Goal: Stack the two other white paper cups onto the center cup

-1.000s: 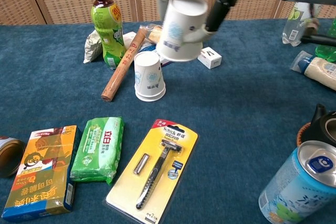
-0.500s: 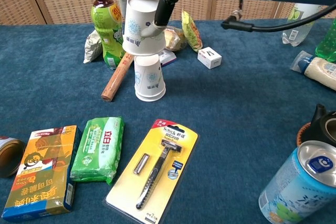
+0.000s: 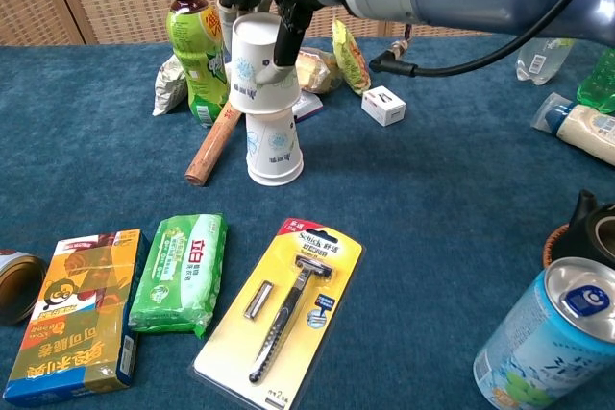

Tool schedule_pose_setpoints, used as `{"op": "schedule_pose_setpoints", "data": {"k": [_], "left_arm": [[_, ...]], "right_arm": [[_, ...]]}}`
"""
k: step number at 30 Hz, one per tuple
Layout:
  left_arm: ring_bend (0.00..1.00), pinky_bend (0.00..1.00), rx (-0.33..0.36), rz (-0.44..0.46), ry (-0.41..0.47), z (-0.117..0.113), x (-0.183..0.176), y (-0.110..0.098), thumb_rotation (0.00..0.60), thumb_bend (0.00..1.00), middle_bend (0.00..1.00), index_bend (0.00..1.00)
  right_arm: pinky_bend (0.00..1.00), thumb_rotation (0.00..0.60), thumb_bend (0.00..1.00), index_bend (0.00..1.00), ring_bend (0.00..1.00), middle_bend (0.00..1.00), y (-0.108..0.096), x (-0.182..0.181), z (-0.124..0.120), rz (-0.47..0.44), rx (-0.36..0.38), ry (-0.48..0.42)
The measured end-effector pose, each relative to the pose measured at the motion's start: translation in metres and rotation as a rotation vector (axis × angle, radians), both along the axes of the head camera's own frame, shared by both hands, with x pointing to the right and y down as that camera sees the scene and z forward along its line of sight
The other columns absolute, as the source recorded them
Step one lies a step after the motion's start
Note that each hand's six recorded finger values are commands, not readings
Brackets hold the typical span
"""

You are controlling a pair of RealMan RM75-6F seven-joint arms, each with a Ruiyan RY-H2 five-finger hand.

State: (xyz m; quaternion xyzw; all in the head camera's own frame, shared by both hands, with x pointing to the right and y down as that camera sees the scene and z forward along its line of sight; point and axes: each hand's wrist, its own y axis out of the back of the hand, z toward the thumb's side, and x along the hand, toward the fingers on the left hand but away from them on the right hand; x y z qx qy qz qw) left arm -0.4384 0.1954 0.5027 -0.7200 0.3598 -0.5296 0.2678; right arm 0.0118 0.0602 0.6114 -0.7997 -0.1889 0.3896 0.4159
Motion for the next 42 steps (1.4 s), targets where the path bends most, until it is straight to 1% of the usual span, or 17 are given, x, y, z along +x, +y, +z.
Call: {"op": "schedule_pose_setpoints", "data": {"k": [9, 18, 23, 25, 28, 34, 37, 42], "left_arm": [[0.0, 0.01, -0.009, 0.002, 0.0, 0.002, 0.0, 0.0, 0.6, 0.39, 0.0, 0.18], [0.0, 0.01, -0.009, 0.0, 0.001, 0.002, 0.0, 0.0, 0.6, 0.4, 0.0, 0.18], [0.0, 0.01, -0.006, -0.002, 0.003, 0.0, -0.001, 0.0, 0.6, 0.4, 0.0, 0.18], [0.0, 0.01, -0.005, -0.003, 0.004, 0.0, -0.001, 0.0, 0.6, 0.39, 0.0, 0.18], [0.0, 0.01, -0.005, -0.003, 0.005, 0.0, -0.001, 0.0, 0.6, 0.39, 0.0, 0.18], [0.0, 0.01, -0.005, -0.006, 0.007, 0.0, -0.002, -0.001, 0.6, 0.39, 0.0, 0.18], [0.0, 0.01, -0.004, -0.007, 0.008, -0.001, -0.003, -0.001, 0.6, 0.39, 0.0, 0.18], [0.0, 0.01, -0.006, -0.005, 0.013, -0.001, -0.002, 0.0, 0.6, 0.39, 0.0, 0.18]], "right_arm": [[0.33, 0.6, 0.38, 0.38, 0.3, 0.4, 0.0, -0.005, 0.01, 0.0, -0.011, 0.01], [0.33, 0.6, 0.38, 0.37, 0.3, 0.4, 0.001, -0.01, 0.013, -0.008, -0.01, 0.018], [0.33, 0.6, 0.38, 0.26, 0.3, 0.39, 0.002, -0.01, 0.016, -0.015, -0.014, 0.026], [0.33, 0.6, 0.38, 0.19, 0.3, 0.38, 0.003, -0.011, 0.017, -0.017, -0.016, 0.027], [0.33, 0.6, 0.38, 0.15, 0.3, 0.37, 0.004, -0.011, 0.019, -0.017, -0.018, 0.028], [0.33, 0.6, 0.38, 0.12, 0.3, 0.28, 0.006, -0.009, 0.019, -0.023, -0.024, 0.033], [0.33, 0.6, 0.38, 0.11, 0.28, 0.22, 0.008, -0.008, 0.02, -0.029, -0.026, 0.036], [0.33, 0.6, 0.38, 0.11, 0.27, 0.17, 0.01, -0.005, 0.02, -0.029, -0.033, 0.039]]}}
